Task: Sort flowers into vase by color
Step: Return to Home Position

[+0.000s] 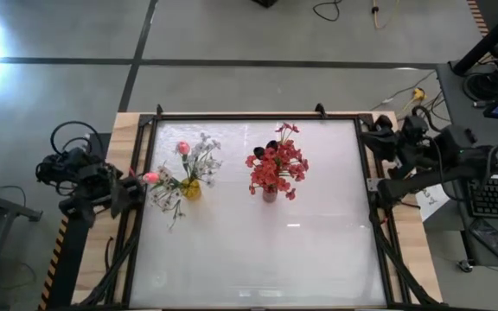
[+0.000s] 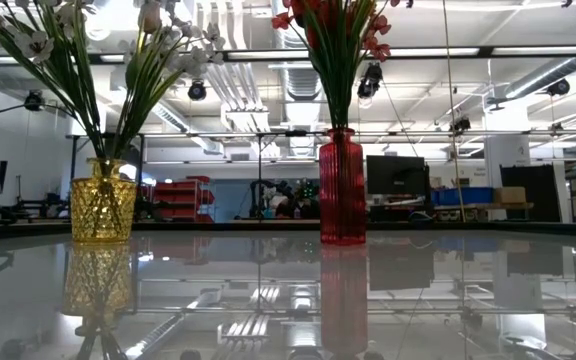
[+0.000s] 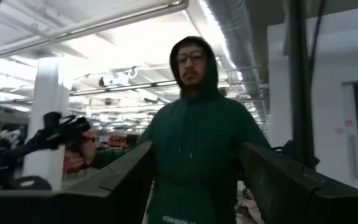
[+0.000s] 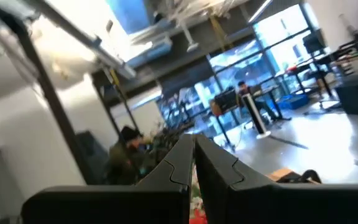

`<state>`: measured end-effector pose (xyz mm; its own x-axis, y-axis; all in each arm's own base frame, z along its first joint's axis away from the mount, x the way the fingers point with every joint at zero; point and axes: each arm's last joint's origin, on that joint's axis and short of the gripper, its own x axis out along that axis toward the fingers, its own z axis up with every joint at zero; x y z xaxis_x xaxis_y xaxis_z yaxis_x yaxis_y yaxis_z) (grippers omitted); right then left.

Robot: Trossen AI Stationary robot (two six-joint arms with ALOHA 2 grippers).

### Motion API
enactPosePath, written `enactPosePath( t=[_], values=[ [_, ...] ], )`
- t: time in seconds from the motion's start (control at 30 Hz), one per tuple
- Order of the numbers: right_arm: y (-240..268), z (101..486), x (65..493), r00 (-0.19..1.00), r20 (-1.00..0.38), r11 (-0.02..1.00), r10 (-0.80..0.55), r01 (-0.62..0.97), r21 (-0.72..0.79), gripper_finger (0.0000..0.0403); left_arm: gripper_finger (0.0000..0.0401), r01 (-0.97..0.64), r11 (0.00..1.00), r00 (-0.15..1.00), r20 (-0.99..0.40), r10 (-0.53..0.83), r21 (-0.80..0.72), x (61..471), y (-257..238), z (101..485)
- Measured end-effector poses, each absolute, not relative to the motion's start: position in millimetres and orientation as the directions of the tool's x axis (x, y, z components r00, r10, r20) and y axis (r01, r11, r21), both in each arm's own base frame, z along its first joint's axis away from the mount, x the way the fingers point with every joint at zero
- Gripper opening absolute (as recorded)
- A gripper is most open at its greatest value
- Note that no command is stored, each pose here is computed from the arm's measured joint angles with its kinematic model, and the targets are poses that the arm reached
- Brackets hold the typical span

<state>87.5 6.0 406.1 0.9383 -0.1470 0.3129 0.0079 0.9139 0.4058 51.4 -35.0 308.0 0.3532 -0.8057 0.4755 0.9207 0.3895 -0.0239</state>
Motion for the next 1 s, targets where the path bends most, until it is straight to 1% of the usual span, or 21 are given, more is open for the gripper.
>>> enactPosePath(
  t=[0.2, 0.47, 0.63, 0.87, 1.0],
  values=[
    [4, 367, 83, 0.908, 0.365, 0.883, -0.207, 0.013, 0.469, 0.0013, 0.0228, 0.927, 0.373, 0.348, 0.467, -0.812, -0.043, 52, -36, 293],
    [4, 319, 84, 0.857, 0.466, 0.854, -0.219, -0.063, 0.517, 0.0013, 0.0228, 0.924, 0.363, 0.376, 0.444, -0.813, -0.116, 58, -38, 273],
    [4, 292, 84, 0.811, 0.539, 0.844, -0.228, -0.112, 0.525, 0.0013, 0.0228, 0.932, 0.337, 0.361, 0.421, -0.832, -0.134, 62, -41, 255],
    [3, 259, 81, 0.749, 0.619, 0.804, -0.239, -0.205, 0.559, 0.0013, 0.0228, 0.958, 0.283, 0.275, 0.472, -0.838, -0.057, 60, -44, 224],
    [3, 244, 82, 0.733, 0.634, 0.785, -0.244, -0.235, 0.574, 0.0013, 0.0228, 0.964, 0.266, 0.246, 0.465, -0.851, -0.023, 58, -46, 227]
  ],
)
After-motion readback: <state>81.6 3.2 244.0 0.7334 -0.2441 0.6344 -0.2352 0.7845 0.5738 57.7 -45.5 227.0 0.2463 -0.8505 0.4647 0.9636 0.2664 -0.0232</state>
